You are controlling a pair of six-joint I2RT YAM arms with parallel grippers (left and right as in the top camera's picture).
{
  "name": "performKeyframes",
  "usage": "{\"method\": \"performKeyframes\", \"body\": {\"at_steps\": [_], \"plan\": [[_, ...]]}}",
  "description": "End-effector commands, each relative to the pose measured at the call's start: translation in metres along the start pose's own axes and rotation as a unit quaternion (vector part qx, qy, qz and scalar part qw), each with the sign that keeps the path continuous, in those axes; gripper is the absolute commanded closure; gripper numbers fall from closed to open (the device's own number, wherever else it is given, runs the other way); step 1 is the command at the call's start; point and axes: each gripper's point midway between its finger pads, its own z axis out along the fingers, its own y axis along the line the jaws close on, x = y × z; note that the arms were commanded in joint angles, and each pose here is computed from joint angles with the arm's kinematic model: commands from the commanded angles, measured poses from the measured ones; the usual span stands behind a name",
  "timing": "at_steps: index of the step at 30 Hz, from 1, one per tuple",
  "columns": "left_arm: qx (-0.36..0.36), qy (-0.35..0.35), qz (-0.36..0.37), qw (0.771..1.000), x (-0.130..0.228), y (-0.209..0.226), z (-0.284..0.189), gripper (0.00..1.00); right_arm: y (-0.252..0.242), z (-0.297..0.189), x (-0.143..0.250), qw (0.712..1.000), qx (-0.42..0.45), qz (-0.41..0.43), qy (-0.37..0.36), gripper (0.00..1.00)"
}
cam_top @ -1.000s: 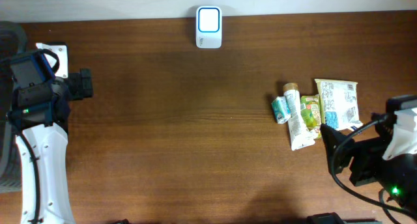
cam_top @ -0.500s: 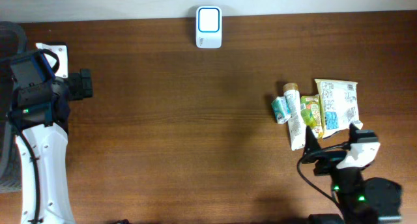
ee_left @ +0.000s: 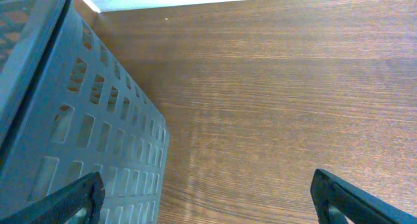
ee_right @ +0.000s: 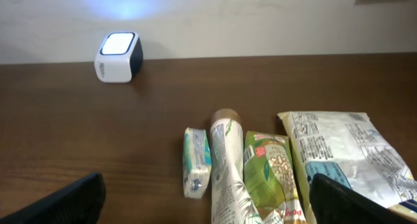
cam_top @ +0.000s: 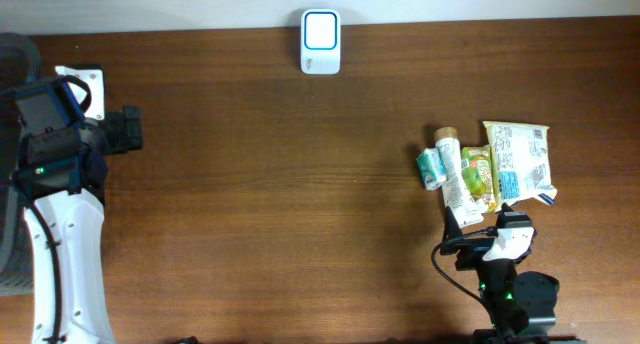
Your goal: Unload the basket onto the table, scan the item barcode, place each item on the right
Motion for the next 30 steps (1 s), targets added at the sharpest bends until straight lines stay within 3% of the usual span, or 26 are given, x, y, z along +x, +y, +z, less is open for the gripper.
{"method": "performKeyframes", "body": {"at_steps": [1, 6, 25, 30], "plan": [[-0.006, -0.010, 0.004, 1.000, -0.006, 0.004, -0.006, 0.01, -0.003, 0.000, 0.001, 1.000, 0.007, 0.001, -0.003, 0.01], [-0.006, -0.010, 0.004, 1.000, -0.006, 0.004, -0.006, 0.01, -0.003, 0.006, -0.009, 0.999, 0.005, -0.002, -0.054, 0.01], [-0.005, -0.009, 0.005, 1.000, -0.005, 0.003, -0.006, 0.01, -0.003, 0.006, -0.008, 0.999, 0.005, -0.002, -0.054, 0.01], [-0.010, -0.033, 0.005, 0.999, 0.001, 0.002, -0.035, 0.01, -0.003, 0.006, -0.008, 0.999, 0.005, -0.002, -0.054, 0.01]]}}
